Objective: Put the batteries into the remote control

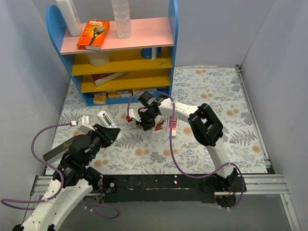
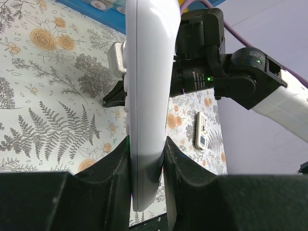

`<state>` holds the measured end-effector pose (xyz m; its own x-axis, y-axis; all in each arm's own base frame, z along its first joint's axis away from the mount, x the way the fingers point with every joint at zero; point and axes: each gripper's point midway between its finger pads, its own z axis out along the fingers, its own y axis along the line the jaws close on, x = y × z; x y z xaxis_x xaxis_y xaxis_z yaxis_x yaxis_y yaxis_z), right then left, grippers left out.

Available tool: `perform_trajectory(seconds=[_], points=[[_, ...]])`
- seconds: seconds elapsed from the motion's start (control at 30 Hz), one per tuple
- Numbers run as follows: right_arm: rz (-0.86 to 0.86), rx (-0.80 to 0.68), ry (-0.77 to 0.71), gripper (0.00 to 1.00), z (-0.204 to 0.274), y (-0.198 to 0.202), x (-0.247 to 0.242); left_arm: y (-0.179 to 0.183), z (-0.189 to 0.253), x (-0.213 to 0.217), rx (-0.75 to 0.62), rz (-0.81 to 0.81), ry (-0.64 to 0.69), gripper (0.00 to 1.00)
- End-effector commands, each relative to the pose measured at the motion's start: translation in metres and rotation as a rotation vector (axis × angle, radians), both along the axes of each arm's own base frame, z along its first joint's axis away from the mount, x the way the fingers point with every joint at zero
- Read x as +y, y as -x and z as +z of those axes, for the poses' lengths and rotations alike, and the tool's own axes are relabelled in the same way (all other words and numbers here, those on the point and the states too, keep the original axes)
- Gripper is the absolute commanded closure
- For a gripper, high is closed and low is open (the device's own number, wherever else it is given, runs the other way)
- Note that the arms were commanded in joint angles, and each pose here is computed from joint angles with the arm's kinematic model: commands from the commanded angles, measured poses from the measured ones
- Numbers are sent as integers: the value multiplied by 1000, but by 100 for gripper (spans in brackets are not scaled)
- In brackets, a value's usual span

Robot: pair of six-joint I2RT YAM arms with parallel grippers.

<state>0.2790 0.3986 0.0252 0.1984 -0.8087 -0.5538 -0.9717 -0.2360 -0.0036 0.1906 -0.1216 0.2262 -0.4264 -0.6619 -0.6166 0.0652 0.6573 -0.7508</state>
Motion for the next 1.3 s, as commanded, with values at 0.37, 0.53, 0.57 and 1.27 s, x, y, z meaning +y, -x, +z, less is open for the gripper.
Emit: perform_trajectory(seconds=[0.37, 0.53, 0.57, 1.27], points=[[-737, 189, 182, 94, -4, 37, -70, -6, 1, -11, -49, -27, 56, 100], [-867, 179, 205, 83, -3, 46, -86, -10, -5, -18, -53, -52, 58, 100], [-866, 152, 224, 82, -4, 47, -90, -11, -4, -19, -60, -57, 63, 100], [-821, 29, 377, 72, -2, 60, -105, -11, -13, -27, -58, -97, 66, 100]])
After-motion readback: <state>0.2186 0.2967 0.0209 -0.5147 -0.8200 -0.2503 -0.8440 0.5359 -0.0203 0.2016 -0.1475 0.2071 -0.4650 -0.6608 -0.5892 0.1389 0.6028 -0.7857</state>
